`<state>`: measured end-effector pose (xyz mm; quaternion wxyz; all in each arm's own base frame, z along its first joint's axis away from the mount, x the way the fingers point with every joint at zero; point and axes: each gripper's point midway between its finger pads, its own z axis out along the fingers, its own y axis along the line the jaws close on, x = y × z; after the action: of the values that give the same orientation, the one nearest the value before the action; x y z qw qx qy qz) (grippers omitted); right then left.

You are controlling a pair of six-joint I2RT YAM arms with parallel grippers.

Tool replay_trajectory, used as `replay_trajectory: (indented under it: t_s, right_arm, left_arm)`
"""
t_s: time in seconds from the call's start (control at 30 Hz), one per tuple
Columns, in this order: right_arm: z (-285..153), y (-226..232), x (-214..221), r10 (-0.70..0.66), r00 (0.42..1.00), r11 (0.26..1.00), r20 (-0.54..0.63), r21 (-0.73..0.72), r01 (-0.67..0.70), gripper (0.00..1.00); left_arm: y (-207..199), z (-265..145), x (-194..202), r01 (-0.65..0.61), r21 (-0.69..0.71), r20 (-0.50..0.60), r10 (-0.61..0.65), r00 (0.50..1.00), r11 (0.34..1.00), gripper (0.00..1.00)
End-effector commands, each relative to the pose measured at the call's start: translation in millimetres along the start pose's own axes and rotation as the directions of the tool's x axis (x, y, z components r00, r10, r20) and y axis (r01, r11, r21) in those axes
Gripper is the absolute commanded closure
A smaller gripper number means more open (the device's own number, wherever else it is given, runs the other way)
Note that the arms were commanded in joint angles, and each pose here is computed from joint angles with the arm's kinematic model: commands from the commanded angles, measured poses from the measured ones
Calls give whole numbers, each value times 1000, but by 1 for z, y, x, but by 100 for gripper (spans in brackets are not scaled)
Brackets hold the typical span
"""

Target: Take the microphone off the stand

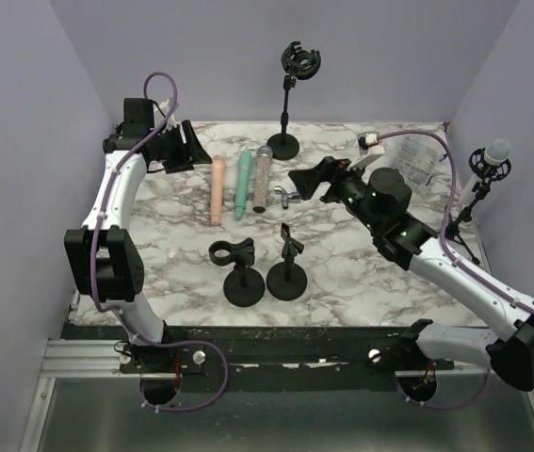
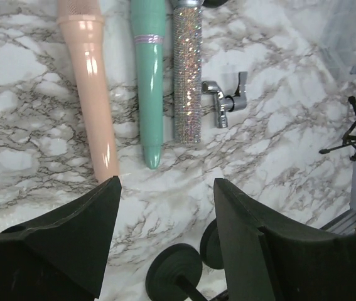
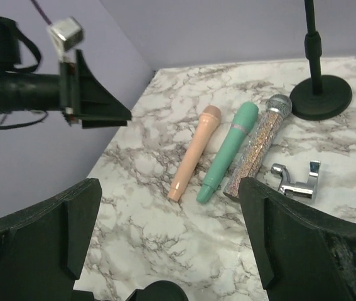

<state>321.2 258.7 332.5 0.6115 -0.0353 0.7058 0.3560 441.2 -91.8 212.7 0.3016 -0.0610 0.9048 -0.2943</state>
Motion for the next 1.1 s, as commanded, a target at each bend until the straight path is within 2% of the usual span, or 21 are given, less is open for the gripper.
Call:
replay_trajectory:
  t_s: [0.0, 0.13, 0.33, 0.53, 0.83, 0.93, 1.07]
  right_arm:
    - [18, -1, 5, 19, 999, 1000, -39, 10, -19, 0]
    - [40, -11, 8, 103, 993, 993, -51, 58, -100, 0]
    - [82, -43, -6, 267, 963, 952, 19, 149, -267, 0]
    - [136, -78, -28, 356, 926, 911, 127, 174, -374, 0]
    - [203, -121, -69, 419, 863, 878, 282, 117, -465, 0]
    - [225, -129, -73, 424, 853, 877, 304, 99, -471, 0]
    - [254, -133, -73, 438, 847, 874, 301, 79, -480, 0]
  left_arm:
    - [-38, -25, -3, -56, 107, 78, 48, 996, 993, 37]
    - [-72, -37, 5, -120, 160, 106, 104, 989, 980, 37]
    - [-105, -45, 17, -172, 226, 131, 146, 981, 959, 37]
    - [-119, -46, 23, -170, 279, 113, 144, 983, 945, 38]
    - [-129, -48, 26, -150, 345, 100, 123, 987, 926, 38]
    - [-132, -51, 26, -159, 356, 108, 128, 986, 921, 34]
    - [-135, -56, 26, -171, 371, 122, 135, 983, 913, 17]
